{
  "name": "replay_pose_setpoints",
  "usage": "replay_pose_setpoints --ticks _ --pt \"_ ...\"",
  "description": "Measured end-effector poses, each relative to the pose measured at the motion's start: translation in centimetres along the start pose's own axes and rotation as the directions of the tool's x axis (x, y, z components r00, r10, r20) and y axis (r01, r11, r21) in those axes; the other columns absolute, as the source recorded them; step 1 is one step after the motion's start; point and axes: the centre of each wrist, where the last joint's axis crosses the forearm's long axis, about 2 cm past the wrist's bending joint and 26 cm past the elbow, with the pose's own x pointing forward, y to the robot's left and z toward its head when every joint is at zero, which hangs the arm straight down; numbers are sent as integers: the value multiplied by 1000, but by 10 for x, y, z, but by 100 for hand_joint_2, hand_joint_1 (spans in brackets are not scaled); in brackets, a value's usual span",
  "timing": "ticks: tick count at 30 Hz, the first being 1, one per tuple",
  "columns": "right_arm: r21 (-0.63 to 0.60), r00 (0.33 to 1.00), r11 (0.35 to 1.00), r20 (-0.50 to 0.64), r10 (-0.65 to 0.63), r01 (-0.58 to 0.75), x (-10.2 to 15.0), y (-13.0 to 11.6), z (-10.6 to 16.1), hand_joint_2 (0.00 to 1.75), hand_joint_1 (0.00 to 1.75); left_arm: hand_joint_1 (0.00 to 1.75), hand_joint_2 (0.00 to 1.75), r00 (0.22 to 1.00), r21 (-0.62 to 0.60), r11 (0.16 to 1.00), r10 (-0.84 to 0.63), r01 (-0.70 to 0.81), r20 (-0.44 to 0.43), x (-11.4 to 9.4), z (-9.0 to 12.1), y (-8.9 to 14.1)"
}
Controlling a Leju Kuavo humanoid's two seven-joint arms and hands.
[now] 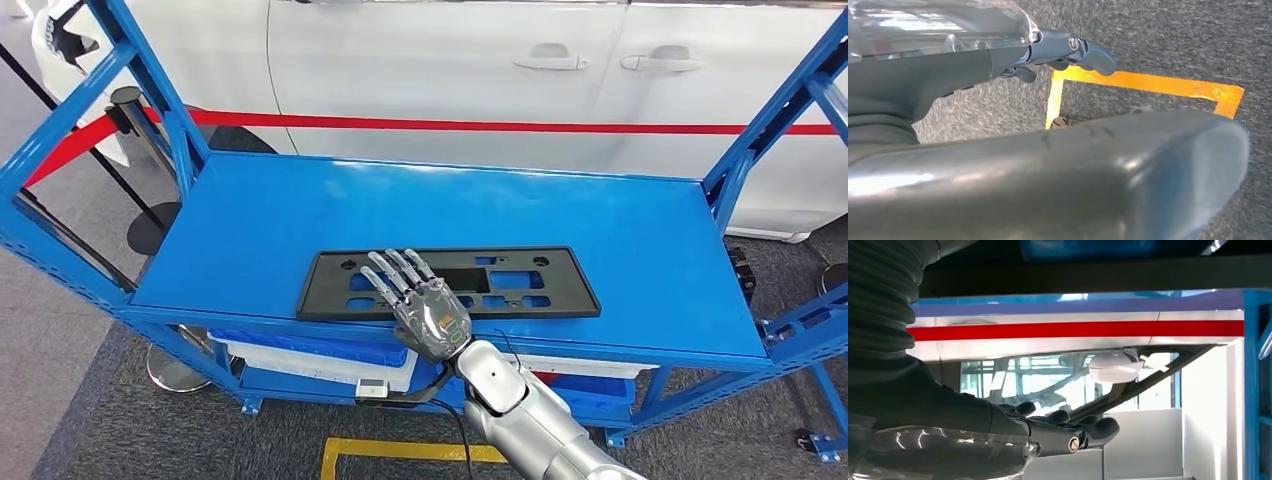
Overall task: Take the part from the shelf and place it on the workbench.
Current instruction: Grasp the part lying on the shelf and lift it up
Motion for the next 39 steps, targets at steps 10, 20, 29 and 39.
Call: replay_pose_setpoints --ticks 10,20,29,39 --pt "36 999 999 -15 28 -28 2 5 0 175 0 0 0 1000 4 1000 -4 4 -2 -2 0 2" --pt "41 994 995 -61 93 -91 1 3 -12 175 0 0 0 1000 6 1000 -13 13 4 0 -1 3" --pt "101 980 986 -134 146 -133 -2 9 -19 175 0 0 0 1000 2 1000 -19 19 3 1 0 1" --pt "208 963 967 -192 190 -149 -11 10 -27 175 170 0 0 1000 -4 1000 -22 22 4 1 0 1"
